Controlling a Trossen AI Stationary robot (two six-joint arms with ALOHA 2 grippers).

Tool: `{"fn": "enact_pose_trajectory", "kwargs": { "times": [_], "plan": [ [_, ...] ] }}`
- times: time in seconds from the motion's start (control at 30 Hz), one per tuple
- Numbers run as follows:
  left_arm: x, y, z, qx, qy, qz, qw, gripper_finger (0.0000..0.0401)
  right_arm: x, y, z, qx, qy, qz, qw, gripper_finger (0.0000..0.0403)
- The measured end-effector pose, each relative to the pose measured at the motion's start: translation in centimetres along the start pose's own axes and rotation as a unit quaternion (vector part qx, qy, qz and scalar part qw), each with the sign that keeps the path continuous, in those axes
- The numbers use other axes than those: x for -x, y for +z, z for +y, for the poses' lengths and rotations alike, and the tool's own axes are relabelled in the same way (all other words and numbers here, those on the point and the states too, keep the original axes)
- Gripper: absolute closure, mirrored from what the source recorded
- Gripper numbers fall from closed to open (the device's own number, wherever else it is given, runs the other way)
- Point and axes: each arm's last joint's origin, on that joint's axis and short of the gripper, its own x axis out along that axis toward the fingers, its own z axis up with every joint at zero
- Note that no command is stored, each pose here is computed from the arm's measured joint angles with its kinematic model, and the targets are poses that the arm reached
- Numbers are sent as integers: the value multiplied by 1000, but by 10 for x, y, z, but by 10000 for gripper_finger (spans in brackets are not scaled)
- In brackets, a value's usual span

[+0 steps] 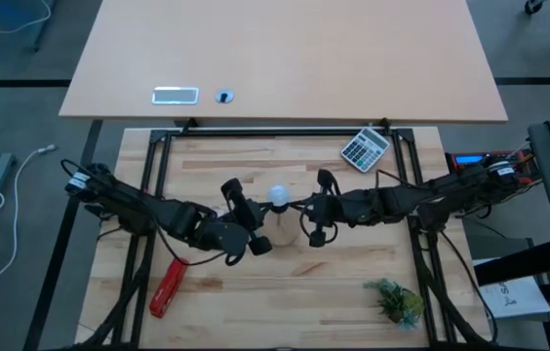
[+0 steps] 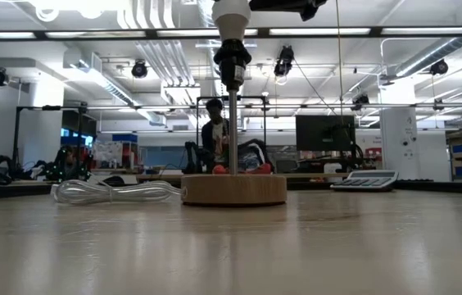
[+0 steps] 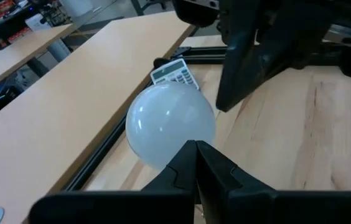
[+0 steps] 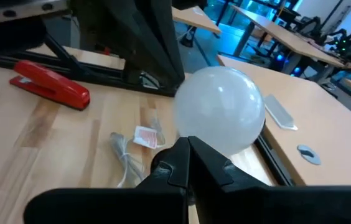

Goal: Screw lightbulb
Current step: Insert the lightbulb into the brown lamp

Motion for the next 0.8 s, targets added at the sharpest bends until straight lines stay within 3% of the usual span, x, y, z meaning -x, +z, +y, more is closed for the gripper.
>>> {"fn": "enact_pose_trajectory", "kwargs": {
  "times": [0.4,0.57,0.8],
  "plan": [
    [23,-2,-12,6,-34,-8,999,401,1,-11,-2,8,-35,59,998,403],
    [35,-26,-12,5,-13,52,999,401,1,-14,-2,7,-32,74,997,403],
    [24,-49,-19,2,3,44,999,401,-1,-15,-7,-29,-20,49,998,403]
  ]
}}
